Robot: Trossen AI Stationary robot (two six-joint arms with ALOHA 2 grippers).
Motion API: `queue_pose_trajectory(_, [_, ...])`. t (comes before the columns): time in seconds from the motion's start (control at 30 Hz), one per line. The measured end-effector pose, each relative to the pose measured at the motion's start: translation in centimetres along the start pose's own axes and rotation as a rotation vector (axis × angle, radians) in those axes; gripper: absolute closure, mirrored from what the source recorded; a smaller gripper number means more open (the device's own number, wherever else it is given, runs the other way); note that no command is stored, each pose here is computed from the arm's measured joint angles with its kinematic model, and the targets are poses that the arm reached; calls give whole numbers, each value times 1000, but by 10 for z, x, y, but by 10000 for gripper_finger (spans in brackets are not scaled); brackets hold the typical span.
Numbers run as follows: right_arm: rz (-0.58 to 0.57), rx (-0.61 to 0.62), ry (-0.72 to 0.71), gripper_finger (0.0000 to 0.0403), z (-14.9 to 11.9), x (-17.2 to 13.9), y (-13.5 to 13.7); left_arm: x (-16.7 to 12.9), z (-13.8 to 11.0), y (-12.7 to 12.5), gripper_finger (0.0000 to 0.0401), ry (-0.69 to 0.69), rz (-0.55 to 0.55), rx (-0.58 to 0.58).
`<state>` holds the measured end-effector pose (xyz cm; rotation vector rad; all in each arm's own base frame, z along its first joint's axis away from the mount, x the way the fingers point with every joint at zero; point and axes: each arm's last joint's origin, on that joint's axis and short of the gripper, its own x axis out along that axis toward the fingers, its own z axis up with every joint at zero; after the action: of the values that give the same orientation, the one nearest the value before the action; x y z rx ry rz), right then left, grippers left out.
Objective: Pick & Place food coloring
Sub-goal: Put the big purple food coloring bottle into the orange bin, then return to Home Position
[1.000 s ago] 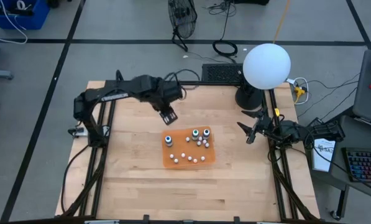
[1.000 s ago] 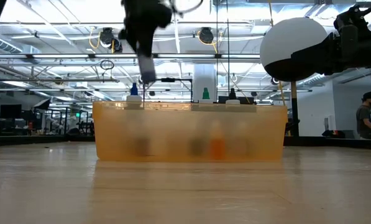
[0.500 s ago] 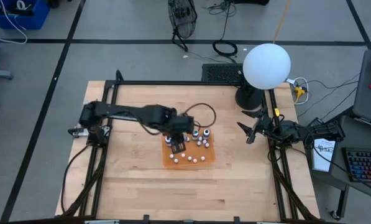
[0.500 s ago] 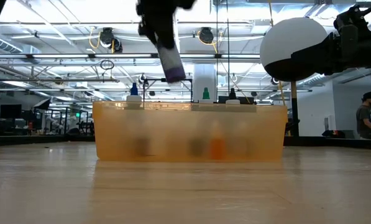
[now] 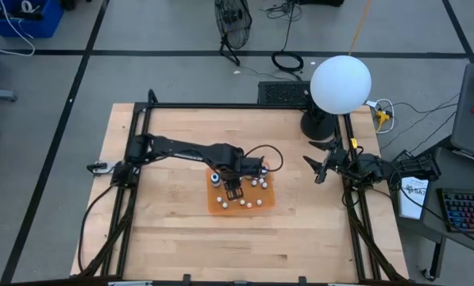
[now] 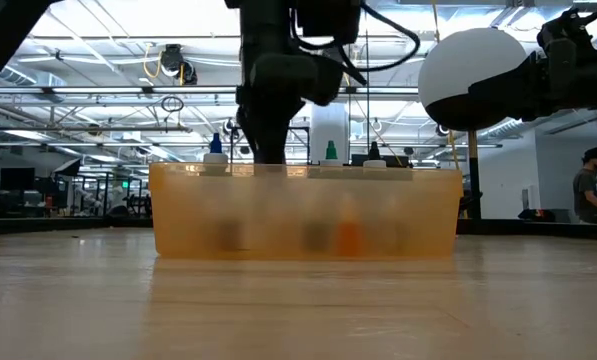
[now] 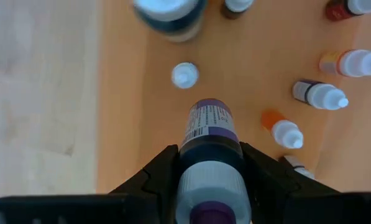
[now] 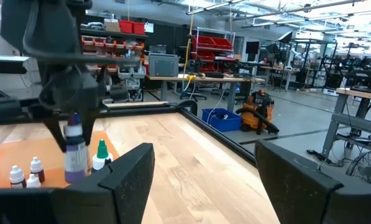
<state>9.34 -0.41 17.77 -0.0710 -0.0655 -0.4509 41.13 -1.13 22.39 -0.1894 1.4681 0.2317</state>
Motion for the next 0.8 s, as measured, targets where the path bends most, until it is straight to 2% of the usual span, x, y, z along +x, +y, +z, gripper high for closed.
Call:
queue_pose_trajectory(0.3, [0,0,0,140,0,0,0,16,1,-2,258,10,-14,10])
queue_pose_trajectory(0.53, [0,0,0,140,0,0,0,26,-2,-1,256,7,-7,-28])
queue_pose_trajectory(0.6, [0,0,0,140,0,0,0,25,-2,-1,224,4,-7,-37])
queue_pose_trajectory(0.7, [0,0,0,140,0,0,0,23,1,-1,151,11,-29,-36])
queue_pose_trajectory(0.8, [0,0,0,140,0,0,0,2,4,-1,86,-45,-66,-30])
